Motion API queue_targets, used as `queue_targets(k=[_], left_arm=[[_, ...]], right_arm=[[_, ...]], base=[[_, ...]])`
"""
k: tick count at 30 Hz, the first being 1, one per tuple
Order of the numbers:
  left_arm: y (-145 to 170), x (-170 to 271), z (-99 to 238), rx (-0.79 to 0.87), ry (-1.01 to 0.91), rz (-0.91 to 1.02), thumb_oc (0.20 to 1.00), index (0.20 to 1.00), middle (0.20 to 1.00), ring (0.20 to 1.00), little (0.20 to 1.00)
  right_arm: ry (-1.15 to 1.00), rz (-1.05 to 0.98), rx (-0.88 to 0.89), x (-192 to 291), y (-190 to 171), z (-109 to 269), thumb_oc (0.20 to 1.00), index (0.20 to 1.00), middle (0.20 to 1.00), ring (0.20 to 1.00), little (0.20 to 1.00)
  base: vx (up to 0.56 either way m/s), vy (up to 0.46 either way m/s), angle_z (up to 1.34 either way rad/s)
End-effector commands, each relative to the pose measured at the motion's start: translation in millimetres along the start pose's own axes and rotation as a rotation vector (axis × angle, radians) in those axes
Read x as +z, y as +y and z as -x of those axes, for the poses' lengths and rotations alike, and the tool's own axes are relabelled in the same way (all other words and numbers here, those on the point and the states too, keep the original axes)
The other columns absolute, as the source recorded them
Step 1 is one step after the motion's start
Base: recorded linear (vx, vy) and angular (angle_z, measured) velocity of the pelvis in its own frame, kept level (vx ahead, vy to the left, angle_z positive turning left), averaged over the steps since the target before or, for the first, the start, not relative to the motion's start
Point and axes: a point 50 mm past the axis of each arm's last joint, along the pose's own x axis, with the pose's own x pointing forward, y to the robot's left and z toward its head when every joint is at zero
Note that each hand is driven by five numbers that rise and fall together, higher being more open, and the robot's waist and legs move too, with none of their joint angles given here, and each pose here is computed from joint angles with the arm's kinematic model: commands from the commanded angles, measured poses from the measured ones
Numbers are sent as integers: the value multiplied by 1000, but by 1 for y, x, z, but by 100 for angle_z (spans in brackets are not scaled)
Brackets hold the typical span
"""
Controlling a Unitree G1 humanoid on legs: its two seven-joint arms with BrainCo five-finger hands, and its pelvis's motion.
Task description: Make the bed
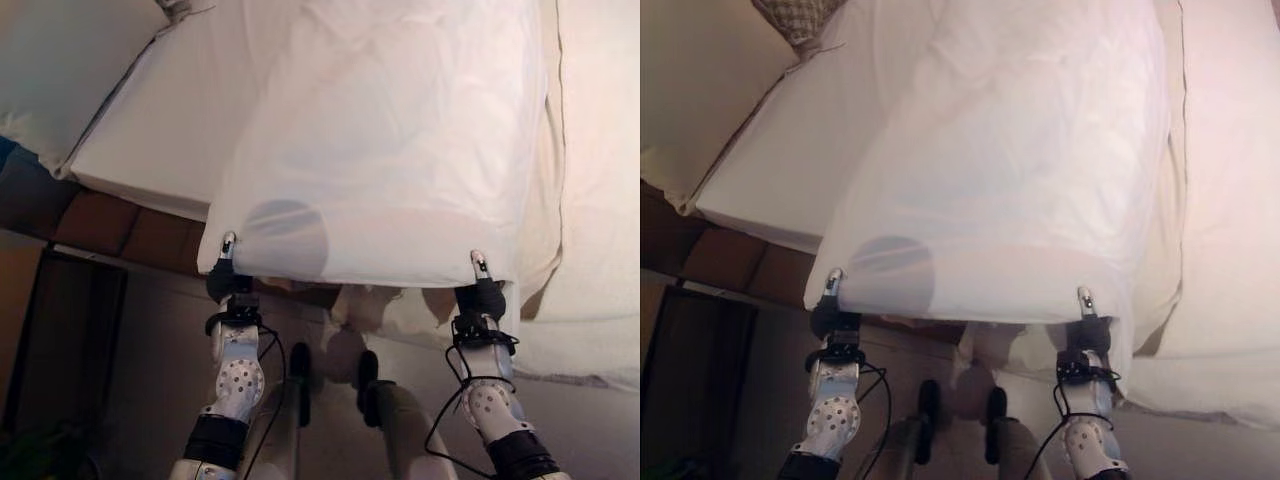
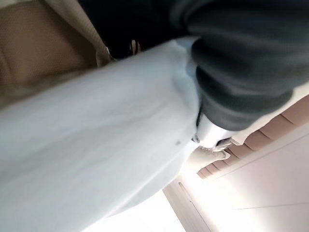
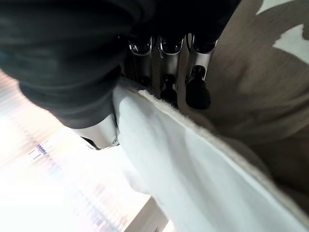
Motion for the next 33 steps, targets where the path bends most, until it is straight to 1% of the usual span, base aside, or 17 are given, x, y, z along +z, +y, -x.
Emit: queue_targets(k=[1,3,5,6,8,9,12,17,22,25,26,27,28,29,32,33], left_arm=[[-4,62,1,-77,-282,-33,200,200,200,200,200],[-4,62,1,-78,-282,-33,200,200,200,200,200],[-20,55,-7,-151,-251,-46,200,200,200,200,200],[-22,56,-9,-164,-255,-65,200,200,200,200,200],[-12,60,-5,-142,-258,-83,200,200,200,200,200],[-7,61,-2,-131,-254,-121,200,200,200,200,200],[-4,60,-1,-120,-247,-103,200,200,200,200,200],[1,58,3,-78,-236,-104,200,200,200,200,200],[2,48,4,-56,-208,-93,200,200,200,200,200],[12,42,7,3,-183,-81,200,200,200,200,200],[18,36,9,32,-154,-98,200,200,200,200,200],[32,24,14,106,-109,-88,200,200,200,200,200],[32,24,14,106,-109,-88,200,200,200,200,200],[39,18,16,145,-83,-111,200,200,200,200,200],[64,5,24,288,-30,-157,200,200,200,200,200],[82,1,33,383,-1,-210,200,200,200,200,200]], right_arm=[[-192,-31,-33,35,-3,-9,200,200,200,200,200],[-192,-31,-33,34,-3,-9,200,200,200,200,200],[-221,1,-51,40,0,-9,200,200,200,200,200],[-222,-11,-45,40,2,-10,200,200,200,200,200],[-208,2,-34,36,6,-13,200,200,200,200,200],[-202,4,-24,33,8,-14,200,200,200,200,200],[-168,3,-25,28,5,-13,200,200,200,200,200],[-136,26,-30,21,2,-12,200,200,200,200,200],[-132,77,3,24,5,-14,200,200,200,200,200],[-99,123,-21,20,-4,-11,200,200,200,200,200],[-77,165,-54,17,-14,-9,200,200,200,200,200],[-39,218,-114,13,-30,-4,200,200,200,200,200],[-40,218,-113,13,-30,-4,200,200,200,200,200],[-22,258,-146,12,-39,-2,200,200,200,200,200],[77,417,-227,0,-65,5,200,200,200,200,200],[145,495,-266,-12,-77,11,200,200,200,200,200]], base=[[111,546,-50],[63,439,-39],[85,820,13],[109,735,91],[162,725,36],[134,594,-77],[35,509,-102],[-21,196,-40],[-72,-15,-18],[-61,-176,-1],[-83,-287,1],[-69,-221,5],[-84,-214,17],[-82,-130,25],[-60,-136,52],[18,-74,39]])
